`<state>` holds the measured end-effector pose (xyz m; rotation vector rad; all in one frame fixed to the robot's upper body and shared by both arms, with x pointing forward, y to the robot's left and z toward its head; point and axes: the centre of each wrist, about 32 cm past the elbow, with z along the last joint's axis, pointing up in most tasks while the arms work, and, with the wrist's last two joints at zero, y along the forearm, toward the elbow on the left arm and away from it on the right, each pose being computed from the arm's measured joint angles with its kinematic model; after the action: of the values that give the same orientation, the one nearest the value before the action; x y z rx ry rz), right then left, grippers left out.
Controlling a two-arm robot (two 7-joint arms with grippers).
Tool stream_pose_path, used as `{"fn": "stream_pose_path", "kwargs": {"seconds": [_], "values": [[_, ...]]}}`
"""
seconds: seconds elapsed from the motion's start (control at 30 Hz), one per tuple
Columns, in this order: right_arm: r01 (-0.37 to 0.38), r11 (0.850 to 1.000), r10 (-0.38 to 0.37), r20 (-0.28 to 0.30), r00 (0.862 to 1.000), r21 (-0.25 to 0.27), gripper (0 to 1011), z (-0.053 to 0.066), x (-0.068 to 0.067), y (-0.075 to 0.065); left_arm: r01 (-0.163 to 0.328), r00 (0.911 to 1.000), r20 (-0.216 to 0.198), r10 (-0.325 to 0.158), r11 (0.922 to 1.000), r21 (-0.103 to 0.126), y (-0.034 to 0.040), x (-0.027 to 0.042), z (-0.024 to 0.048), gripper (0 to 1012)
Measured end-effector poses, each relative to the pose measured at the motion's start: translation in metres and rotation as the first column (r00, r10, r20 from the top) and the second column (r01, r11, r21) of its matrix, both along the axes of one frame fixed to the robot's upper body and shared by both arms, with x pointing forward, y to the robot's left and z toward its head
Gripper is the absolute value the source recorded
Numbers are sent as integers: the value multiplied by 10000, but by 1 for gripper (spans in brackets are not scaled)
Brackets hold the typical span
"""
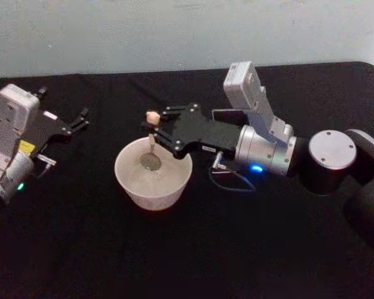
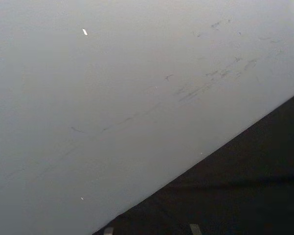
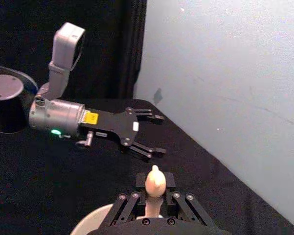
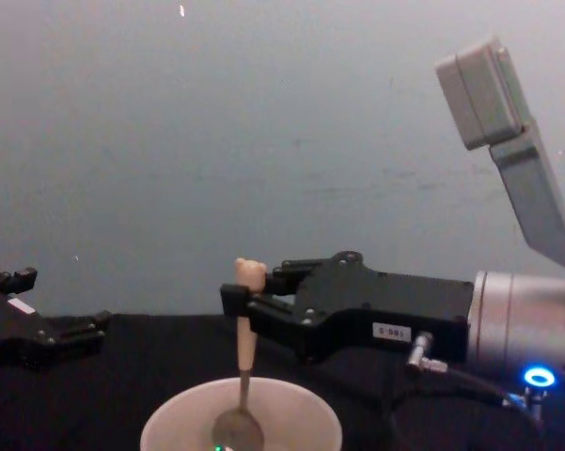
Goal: Pick up the stirring spoon with one hand, stir inside the cup, then place it back in its original position.
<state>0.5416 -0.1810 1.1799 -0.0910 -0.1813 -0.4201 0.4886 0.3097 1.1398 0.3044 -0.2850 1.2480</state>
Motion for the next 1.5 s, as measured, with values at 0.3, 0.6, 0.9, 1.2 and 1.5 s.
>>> {"fn": "stream_pose_path", "kwargs": {"seconds": [0.3, 0.6, 0.9, 1.2, 1.5], "values": [[127, 9999, -127, 21, 9999, -93, 212, 2, 10, -134, 1, 10000, 0, -1, 10000, 0, 0, 0, 0, 1001], [-151, 9999, 151, -57, 9999, -65, 212, 12, -100, -269, 1, 10000, 1, -1, 10000, 0, 0, 0, 0, 1001], [-669, 9977, 670, -168, 9976, 68, 212, 40, -240, -259, 0, 10000, 0, 0, 10000, 0, 0, 0, 0, 1001], [-981, 9951, 985, -293, 9947, 146, 212, 39, -288, -153, 1, 10000, 0, -1, 10000, 0, 0, 0, 0, 1001], [-829, 9963, 837, -356, 9959, 235, 212, 43, -227, -15, 1, 10000, 0, -1, 10000, 1, 0, 0, 0, 1001]]}}
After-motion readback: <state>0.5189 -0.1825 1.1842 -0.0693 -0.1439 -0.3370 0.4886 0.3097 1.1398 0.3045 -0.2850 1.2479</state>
